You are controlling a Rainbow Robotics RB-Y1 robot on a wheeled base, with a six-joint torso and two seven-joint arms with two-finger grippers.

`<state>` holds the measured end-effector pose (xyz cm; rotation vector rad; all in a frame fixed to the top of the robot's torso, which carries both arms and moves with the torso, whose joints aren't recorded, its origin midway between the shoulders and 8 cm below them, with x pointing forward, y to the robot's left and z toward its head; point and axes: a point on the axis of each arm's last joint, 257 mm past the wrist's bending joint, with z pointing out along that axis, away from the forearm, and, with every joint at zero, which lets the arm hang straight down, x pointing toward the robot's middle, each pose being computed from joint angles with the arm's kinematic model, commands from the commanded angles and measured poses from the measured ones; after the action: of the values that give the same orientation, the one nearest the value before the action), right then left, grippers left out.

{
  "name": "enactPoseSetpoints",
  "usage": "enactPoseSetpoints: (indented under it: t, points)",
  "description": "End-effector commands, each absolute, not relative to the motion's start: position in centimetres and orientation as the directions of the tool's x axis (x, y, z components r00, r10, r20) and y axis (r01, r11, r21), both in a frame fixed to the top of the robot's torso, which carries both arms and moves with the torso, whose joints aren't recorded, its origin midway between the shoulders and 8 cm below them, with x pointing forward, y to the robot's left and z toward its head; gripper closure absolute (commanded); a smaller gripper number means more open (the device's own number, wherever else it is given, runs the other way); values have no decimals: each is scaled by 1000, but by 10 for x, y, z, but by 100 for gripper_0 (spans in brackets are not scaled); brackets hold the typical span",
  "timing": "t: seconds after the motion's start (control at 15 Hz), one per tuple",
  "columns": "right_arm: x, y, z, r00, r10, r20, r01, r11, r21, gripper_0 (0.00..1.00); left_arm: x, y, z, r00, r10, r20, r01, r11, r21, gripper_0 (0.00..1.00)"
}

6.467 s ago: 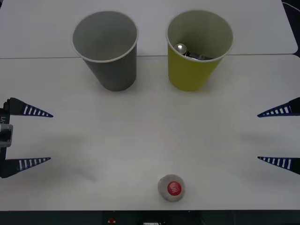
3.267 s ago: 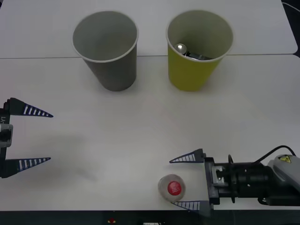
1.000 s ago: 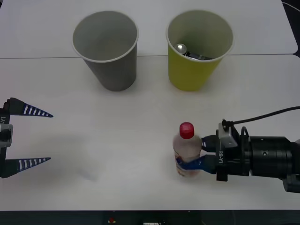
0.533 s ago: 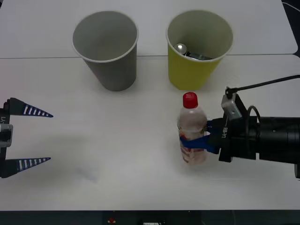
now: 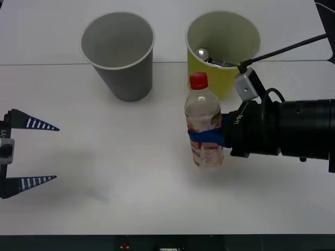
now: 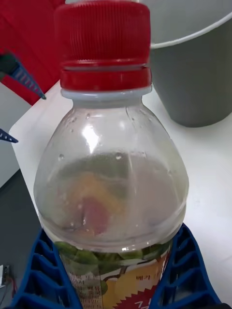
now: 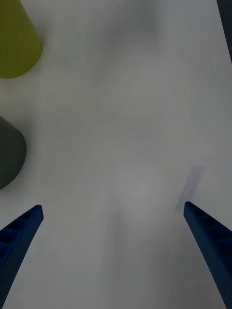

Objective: Put the can into the green bin and the plastic bottle into the gray bin

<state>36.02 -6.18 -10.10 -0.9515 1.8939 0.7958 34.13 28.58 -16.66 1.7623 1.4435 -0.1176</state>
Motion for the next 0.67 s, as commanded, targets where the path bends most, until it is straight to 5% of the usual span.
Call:
enactPoseSetpoints:
  t: [0.07,0.67]
  points:
    - [373,-53,-85,-315,-323,-892,-861,492,126,100,341,286,-167,334,769,-546,847,10,532,0]
    - [439,-5,-24,-178,-378,-908,-893,451,-12,100,341,286,-167,334,769,-546,847,10,532,0]
